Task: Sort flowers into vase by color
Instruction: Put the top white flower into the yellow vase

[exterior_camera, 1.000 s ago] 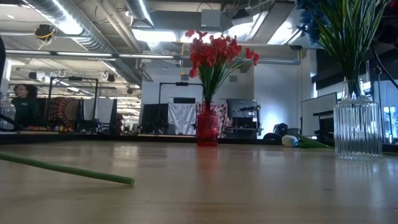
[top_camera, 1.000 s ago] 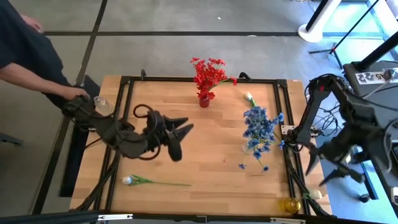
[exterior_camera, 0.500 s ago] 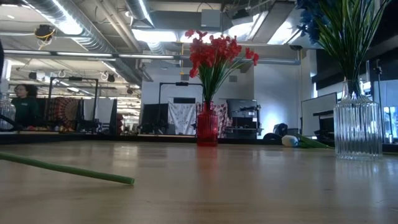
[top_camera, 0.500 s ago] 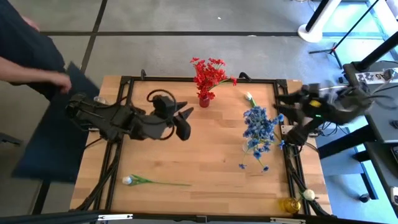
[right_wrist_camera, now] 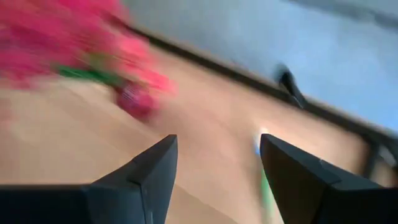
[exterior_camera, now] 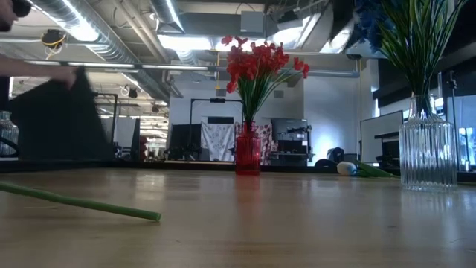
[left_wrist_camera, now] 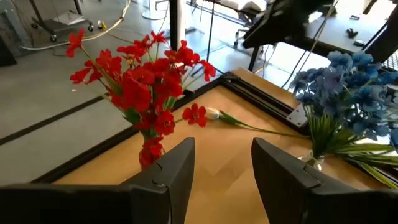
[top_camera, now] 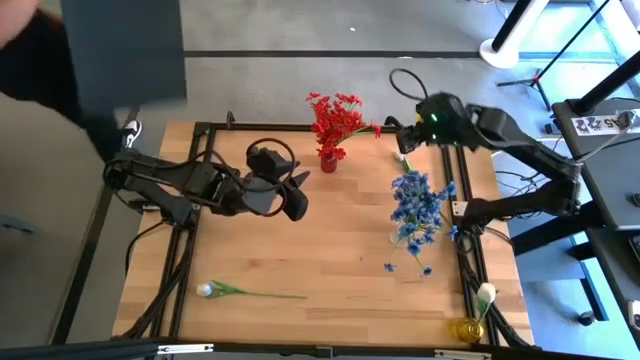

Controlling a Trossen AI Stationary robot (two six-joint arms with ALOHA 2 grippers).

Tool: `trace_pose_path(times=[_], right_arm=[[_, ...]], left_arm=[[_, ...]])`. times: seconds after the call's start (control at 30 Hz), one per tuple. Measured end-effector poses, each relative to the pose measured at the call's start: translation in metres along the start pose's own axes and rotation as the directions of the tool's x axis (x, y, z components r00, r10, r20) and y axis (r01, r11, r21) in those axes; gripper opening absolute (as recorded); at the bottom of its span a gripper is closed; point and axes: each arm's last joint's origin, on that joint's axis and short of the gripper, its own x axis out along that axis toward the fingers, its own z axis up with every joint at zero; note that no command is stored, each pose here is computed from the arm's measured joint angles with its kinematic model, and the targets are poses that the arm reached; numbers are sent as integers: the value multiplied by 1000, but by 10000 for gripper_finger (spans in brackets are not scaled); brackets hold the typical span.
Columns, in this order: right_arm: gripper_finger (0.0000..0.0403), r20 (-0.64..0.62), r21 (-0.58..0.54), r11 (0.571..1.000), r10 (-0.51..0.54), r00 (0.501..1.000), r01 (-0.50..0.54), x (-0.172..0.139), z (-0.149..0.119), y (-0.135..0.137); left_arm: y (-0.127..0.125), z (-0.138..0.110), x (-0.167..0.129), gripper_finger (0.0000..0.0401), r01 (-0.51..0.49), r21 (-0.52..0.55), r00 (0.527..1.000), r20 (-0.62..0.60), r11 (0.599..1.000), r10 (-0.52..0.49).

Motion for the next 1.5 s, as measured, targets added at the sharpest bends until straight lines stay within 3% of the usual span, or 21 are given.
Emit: trace_pose_path(times=[0.2, 0.47, 0.7, 0.97, 1.13, 1.3, 1.5], right_arm=[[230, -324, -57, 985, -173, 930, 163, 68, 5, -51], [230, -582, -14, 990, -119, 804, 137, 144, -32, -89], [230, -627, 34, 986, -105, 772, 162, 190, -67, -96], [230, -631, 31, 978, -140, 763, 206, 230, -82, -100], [226, -661, -1, 967, -191, 726, 253, 247, -90, -105], [183, -706, 13, 973, -154, 692, 230, 258, -97, -107], [86, -705, 3, 978, -147, 693, 210, 262, -98, -106]], left_arm=[[-2, -2, -3, 155, 9, -18, 1000, -5, 1000, -9], [0, -3, -3, 155, 0, -56, 1000, -13, 998, -1], [1, -1, -1, 155, -16, -62, 1000, -3, 998, 16], [8, 3, 8, 155, -44, -69, 999, -4, 997, 43], [8, 3, 8, 155, -41, -52, 999, -6, 998, 41], [3, 0, 2, 155, -15, -43, 1000, -11, 999, 15], [-6, -6, -10, 155, 36, -8, 999, -18, 999, -37]])
